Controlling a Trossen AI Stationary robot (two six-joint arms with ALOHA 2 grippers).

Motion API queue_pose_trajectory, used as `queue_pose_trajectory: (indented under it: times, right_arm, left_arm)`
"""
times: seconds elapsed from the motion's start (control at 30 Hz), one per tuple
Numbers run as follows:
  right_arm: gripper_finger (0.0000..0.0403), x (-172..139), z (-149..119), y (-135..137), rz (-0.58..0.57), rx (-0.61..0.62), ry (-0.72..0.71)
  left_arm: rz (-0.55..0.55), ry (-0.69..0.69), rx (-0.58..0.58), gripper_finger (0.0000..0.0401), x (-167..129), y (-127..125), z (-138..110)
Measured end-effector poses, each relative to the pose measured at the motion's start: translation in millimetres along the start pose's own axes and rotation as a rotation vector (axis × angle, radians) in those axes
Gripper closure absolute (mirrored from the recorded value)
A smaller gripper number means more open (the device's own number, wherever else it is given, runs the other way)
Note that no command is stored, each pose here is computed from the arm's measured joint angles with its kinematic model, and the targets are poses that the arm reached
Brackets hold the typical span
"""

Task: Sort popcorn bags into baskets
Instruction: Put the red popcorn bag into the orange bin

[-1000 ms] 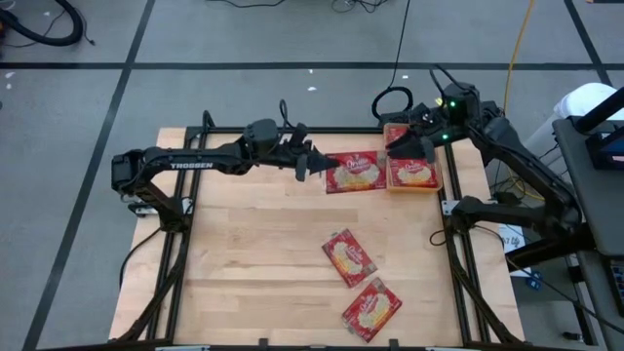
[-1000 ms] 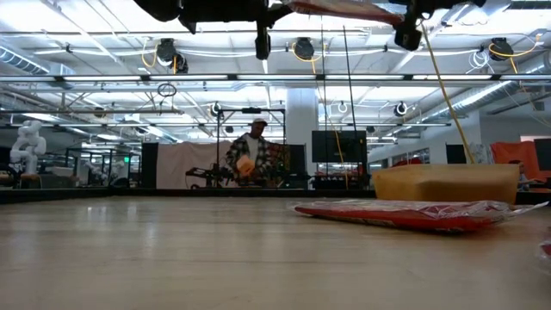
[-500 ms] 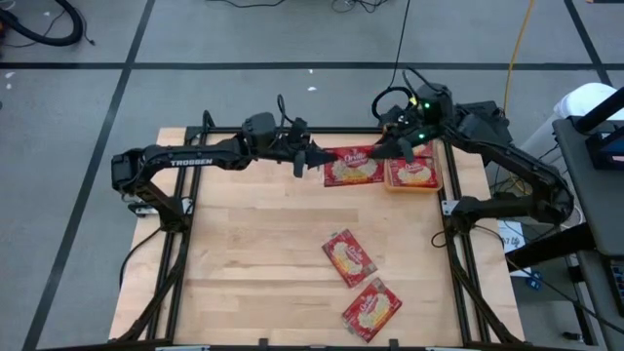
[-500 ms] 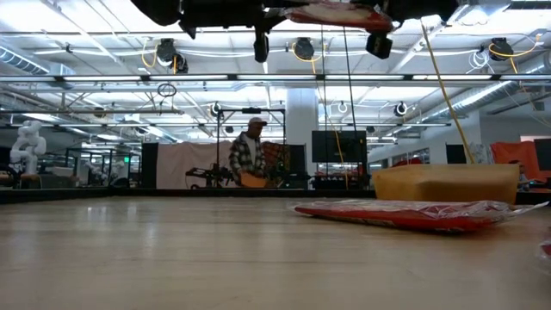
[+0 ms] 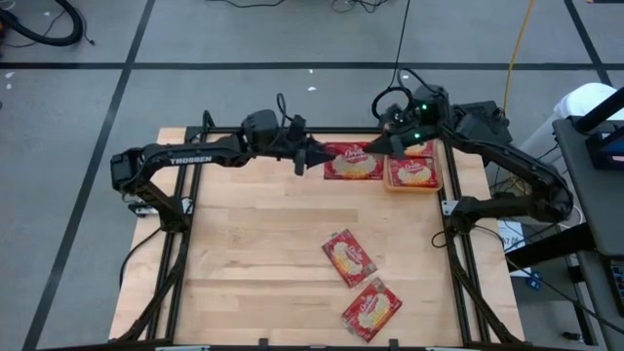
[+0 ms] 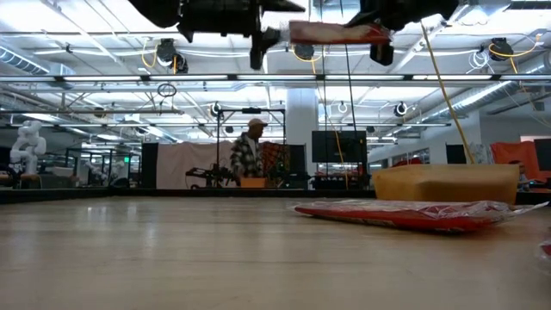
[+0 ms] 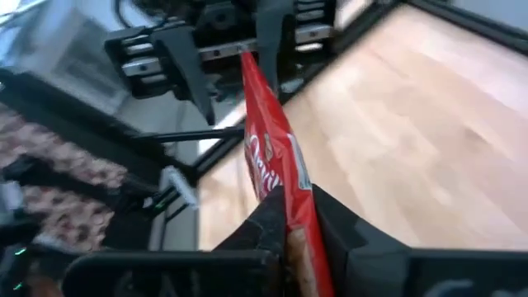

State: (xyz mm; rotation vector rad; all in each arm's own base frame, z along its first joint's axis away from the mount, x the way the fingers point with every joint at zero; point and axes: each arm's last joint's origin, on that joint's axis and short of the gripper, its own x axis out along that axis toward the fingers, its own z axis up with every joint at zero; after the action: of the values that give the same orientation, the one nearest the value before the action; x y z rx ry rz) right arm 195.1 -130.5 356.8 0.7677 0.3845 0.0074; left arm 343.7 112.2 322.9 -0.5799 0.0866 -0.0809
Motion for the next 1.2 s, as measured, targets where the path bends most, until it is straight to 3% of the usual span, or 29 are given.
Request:
queue_pose_trajectory:
  times: [0.23,0.53,0.77,1.07,1.2]
  right_arm:
    - [0.0390,-25,-16,-3,-0.173,0.040,0.028]
    - [0.0390,-58,-47,-14,-0.540,0.116,0.170]
    - [0.0388,-71,-58,-23,-0.742,0.153,0.268]
    - [0.0388,-77,-53,-49,-0.870,0.198,0.332]
    - [0.0388,-76,-50,-63,-0.862,0.231,0.364]
  left_arm:
    - [0.231,0.134,-0.096,0.0151,-22,22,-4]
    - [0.352,0.330,-0.140,0.0157,-39,33,-18]
    - [0.356,0.396,-0.169,0.0175,-37,26,-28]
    - [0.318,0.422,-0.158,0.0191,-29,13,-36]
    - [0.303,0.434,-0.153,0.0197,-27,8,-39]
